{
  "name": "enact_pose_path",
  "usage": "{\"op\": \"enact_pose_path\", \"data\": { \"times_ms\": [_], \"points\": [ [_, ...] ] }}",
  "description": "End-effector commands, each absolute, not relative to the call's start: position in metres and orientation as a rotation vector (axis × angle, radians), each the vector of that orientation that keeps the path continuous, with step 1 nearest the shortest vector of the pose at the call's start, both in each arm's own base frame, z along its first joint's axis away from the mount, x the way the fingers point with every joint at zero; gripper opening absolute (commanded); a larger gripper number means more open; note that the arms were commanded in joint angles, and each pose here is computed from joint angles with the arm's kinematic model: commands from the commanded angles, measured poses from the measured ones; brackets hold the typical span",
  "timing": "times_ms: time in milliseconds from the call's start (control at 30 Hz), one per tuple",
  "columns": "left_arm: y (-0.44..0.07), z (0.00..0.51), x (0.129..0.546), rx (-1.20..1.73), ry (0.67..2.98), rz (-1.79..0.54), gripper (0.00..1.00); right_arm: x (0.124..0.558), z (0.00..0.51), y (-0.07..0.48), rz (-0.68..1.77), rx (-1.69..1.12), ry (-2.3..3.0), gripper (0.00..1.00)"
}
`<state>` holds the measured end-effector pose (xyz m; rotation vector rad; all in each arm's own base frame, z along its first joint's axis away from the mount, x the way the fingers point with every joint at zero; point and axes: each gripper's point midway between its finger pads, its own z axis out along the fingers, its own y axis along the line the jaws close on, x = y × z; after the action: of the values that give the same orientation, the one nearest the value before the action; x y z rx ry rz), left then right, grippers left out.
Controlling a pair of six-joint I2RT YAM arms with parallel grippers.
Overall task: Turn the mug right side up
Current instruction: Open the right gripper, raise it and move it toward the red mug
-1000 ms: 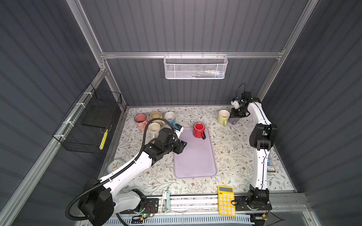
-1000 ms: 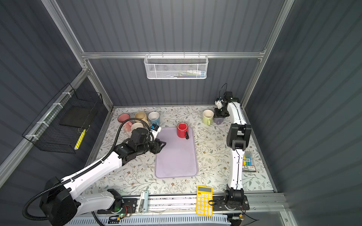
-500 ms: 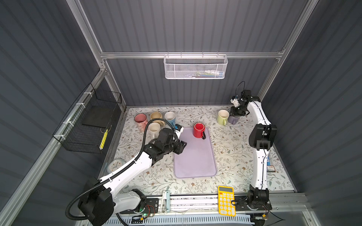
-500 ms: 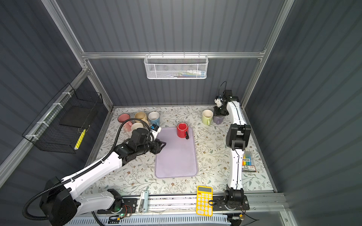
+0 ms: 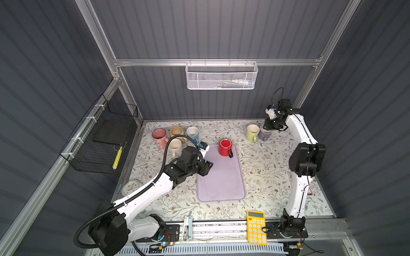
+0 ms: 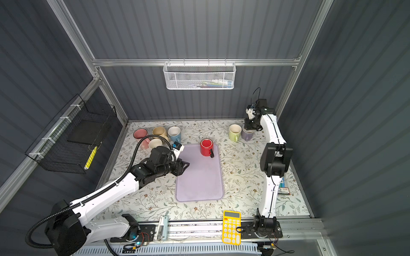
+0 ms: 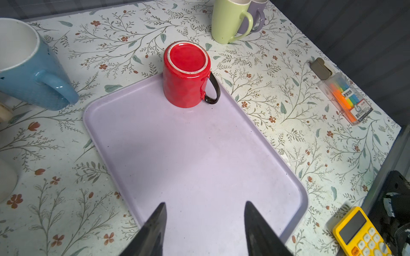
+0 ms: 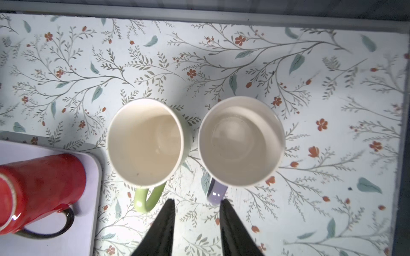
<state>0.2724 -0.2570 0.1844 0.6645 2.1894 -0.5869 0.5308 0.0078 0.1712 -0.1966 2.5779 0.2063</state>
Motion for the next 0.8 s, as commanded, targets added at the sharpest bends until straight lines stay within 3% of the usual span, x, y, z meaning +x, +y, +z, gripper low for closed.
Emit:
{"op": "enact_pose_path", "data": {
  "times_ms": [0, 367, 767],
  "points": [
    [-0.256, 0.193, 0.272, 0.636, 2.159, -0.588, 0.57, 0.524, 0.193, 0.018, 0.188, -0.187, 2.474, 0.36],
    [-0.251, 0.188, 0.288, 0.573, 2.165, -0.505, 0.57, 0.446, 0.158, 0.123, 0.125, -0.467, 2.447, 0.34],
    [-0.239, 0.188, 0.293, 0.515, 2.170, -0.436, 0.58, 0.433, 0.094, 0.184, 0.118, -0.626, 2.515, 0.32]
  ]
}}
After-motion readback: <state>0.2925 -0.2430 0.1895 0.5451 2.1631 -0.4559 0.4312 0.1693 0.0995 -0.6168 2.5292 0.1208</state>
